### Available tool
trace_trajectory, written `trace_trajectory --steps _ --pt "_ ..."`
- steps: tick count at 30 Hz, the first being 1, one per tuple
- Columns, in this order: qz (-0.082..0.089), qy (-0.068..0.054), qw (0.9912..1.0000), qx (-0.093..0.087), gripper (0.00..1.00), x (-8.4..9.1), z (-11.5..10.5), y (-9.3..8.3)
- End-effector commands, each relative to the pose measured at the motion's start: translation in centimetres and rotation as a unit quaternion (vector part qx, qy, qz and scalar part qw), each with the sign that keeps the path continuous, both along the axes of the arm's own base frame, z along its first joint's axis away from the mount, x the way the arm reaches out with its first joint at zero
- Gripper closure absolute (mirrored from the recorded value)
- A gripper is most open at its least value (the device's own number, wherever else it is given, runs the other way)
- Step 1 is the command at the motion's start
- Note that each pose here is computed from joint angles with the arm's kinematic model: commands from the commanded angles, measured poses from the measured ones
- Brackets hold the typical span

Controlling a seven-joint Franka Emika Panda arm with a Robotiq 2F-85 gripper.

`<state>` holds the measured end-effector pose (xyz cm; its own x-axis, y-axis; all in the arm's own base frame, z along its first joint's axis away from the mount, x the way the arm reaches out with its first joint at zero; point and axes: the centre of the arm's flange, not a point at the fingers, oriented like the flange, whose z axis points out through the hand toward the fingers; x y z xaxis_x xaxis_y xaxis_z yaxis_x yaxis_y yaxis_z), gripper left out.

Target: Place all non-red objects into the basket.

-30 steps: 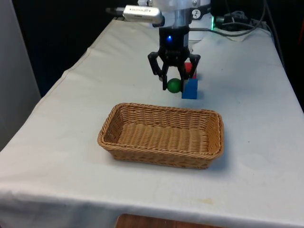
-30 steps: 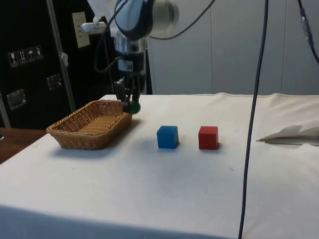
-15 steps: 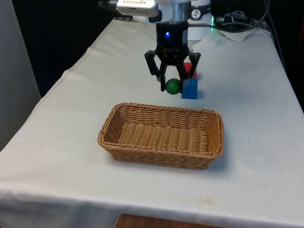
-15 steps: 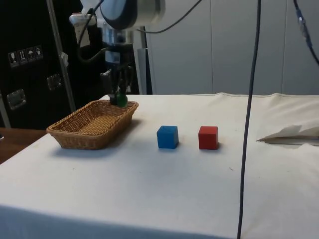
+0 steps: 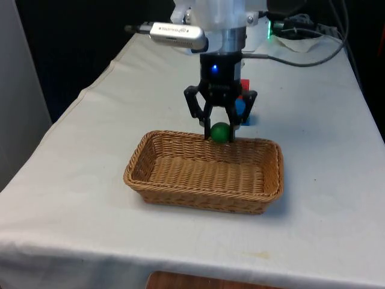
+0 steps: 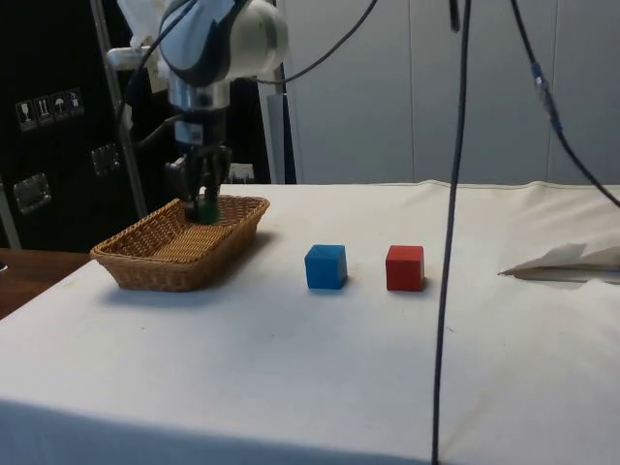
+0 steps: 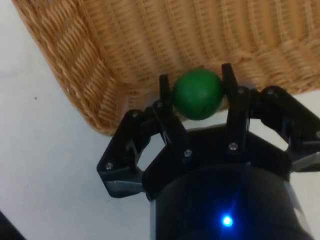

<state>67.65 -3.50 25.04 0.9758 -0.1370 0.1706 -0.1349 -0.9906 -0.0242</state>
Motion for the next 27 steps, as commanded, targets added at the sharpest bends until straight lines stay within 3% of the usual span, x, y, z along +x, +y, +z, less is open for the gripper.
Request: trace_trajectory --steps 1,2,7,15,24,27 --pt "0.0 0.0 1.0 -0.001 1.0 0.3 -0.2 0.0" --pt "0.0 0.002 1.0 0.002 1.0 1.2 -1.0 0.3" --pt "-0.001 0.0 1.0 0.0 1.0 2.2 -3.1 0.8" --pt "-0.002 0.002 0.99999 -0.004 1.0 2.6 -5.3 1.4" --pt "-0.002 0.0 0.99996 -0.009 1.0 2.9 -5.3 1.2" --pt "-0.002 -0.001 0.99995 -0.01 0.75 2.9 -5.3 1.3"
